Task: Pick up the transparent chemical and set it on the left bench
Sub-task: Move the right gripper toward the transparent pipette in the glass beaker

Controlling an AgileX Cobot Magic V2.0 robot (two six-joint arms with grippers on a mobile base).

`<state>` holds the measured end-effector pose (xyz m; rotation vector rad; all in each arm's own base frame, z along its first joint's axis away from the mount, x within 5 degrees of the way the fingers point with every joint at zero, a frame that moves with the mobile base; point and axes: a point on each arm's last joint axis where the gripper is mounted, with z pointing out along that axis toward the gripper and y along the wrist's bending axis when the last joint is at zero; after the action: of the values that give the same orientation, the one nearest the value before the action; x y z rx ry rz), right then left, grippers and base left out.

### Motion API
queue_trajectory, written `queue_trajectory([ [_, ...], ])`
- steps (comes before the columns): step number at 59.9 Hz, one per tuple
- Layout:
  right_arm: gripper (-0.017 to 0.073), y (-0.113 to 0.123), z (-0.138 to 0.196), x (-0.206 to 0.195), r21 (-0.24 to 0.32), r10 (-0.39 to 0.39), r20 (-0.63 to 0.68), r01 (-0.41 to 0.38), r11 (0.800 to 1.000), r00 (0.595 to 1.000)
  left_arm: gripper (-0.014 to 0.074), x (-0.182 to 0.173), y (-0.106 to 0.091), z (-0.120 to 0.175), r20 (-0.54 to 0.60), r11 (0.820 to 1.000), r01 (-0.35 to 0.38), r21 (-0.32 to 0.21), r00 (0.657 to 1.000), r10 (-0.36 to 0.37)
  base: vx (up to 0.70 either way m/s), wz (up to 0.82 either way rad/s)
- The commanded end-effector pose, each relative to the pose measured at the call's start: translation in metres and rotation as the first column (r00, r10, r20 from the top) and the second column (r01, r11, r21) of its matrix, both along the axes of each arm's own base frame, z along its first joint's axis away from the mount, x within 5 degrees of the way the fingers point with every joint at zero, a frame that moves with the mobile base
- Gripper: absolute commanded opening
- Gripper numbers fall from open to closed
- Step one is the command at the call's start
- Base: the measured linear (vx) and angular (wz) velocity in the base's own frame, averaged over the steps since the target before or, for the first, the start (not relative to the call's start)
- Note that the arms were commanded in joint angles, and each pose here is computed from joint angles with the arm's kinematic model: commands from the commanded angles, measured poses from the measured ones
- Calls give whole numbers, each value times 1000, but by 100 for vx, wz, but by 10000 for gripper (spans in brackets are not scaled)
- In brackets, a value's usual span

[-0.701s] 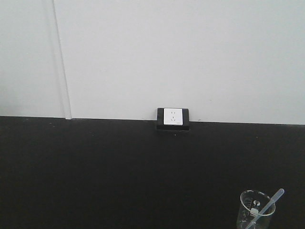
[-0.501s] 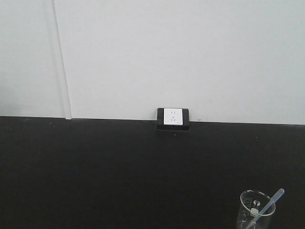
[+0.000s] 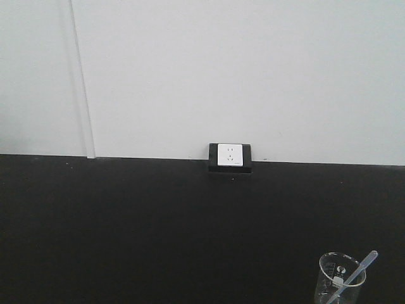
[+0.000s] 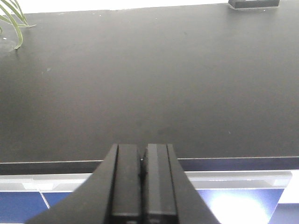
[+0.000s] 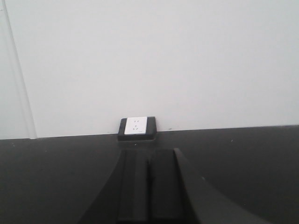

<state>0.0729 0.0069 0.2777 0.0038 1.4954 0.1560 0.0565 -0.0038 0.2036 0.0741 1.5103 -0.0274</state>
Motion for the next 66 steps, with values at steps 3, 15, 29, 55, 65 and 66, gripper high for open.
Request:
queue_trajectory([
  [3, -8, 1, 49, 26, -29, -20, 85, 23, 999, 996, -3, -1, 0, 3, 80, 1000, 1, -14, 997, 0, 0, 0],
  [15, -5, 4, 62, 70, -35, -24, 10, 25, 999, 1000, -3, -1, 0, 3, 80, 1000, 1, -14, 997, 0, 0, 0],
  [29, 22, 5, 51, 96, 44, -31, -60, 33, 998, 998, -3, -1, 0, 3, 80, 1000, 1, -14, 997, 0, 0, 0],
  [55, 522, 6, 43, 107, 81, -35, -102, 43, 996, 994, -3, -1, 0, 3, 80, 1000, 1, -14, 997, 0, 0, 0],
  [65, 706, 3, 42, 107, 250, -49, -119, 77, 965, 992, -3, -1, 0, 3, 80, 1000, 1, -14, 997, 0, 0, 0],
  [66, 709, 3, 41, 107, 281, -49, -129, 84, 956, 990, -3, -1, 0, 3, 80, 1000, 1, -14, 997, 0, 0, 0],
])
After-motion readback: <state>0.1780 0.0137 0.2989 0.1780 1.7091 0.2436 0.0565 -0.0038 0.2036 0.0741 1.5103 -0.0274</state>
